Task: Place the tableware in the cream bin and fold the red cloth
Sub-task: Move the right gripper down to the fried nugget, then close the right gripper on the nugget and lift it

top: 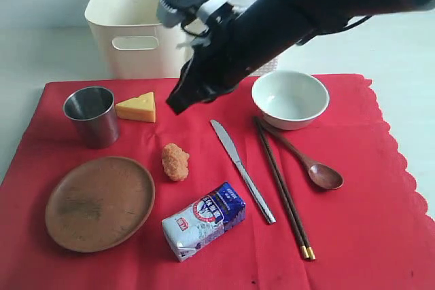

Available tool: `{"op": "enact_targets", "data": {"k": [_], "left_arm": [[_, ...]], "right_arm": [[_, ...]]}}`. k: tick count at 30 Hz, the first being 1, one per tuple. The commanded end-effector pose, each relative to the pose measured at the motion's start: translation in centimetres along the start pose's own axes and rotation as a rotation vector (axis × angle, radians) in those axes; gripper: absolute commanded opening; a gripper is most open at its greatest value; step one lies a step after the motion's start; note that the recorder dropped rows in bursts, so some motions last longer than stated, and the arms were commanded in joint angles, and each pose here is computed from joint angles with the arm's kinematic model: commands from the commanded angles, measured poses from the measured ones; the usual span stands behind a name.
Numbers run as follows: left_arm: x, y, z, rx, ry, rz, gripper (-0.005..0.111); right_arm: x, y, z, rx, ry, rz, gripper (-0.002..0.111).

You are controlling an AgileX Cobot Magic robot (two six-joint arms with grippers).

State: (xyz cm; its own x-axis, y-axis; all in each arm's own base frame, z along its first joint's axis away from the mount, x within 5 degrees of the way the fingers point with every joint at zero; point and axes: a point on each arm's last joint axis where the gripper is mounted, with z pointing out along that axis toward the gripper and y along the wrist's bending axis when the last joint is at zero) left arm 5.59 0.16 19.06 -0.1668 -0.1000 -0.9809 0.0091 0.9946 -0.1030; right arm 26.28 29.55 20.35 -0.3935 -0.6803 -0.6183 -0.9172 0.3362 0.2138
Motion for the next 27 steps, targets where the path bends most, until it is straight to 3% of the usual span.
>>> {"op": "enact_targets", "data": {"k": [1,7,11,27], "left_arm": [[-0.1,0.0,0.0,0.002,-0.012,0.005,0.001],[-0.1,0.0,0.0,0.002,-0.012,0.005,0.001],[-0.1,0.0,0.0,0.002,-0.012,0.007,0.001],[-0.1,0.0,0.0,0.002,-0.012,0.005,0.001]], "right_arm": [[1.3,1.9,3.8,0.005,0.112,-0.067,0.022],[2.2,3.4,6.1,0.085,0.194,-0.131,0.048],[2.6,3.0,7.4,0.129,0.195,-0.126,0.06],[4.1,1.7,10.0,0.182,0.216,-0.151,0.062]]}}
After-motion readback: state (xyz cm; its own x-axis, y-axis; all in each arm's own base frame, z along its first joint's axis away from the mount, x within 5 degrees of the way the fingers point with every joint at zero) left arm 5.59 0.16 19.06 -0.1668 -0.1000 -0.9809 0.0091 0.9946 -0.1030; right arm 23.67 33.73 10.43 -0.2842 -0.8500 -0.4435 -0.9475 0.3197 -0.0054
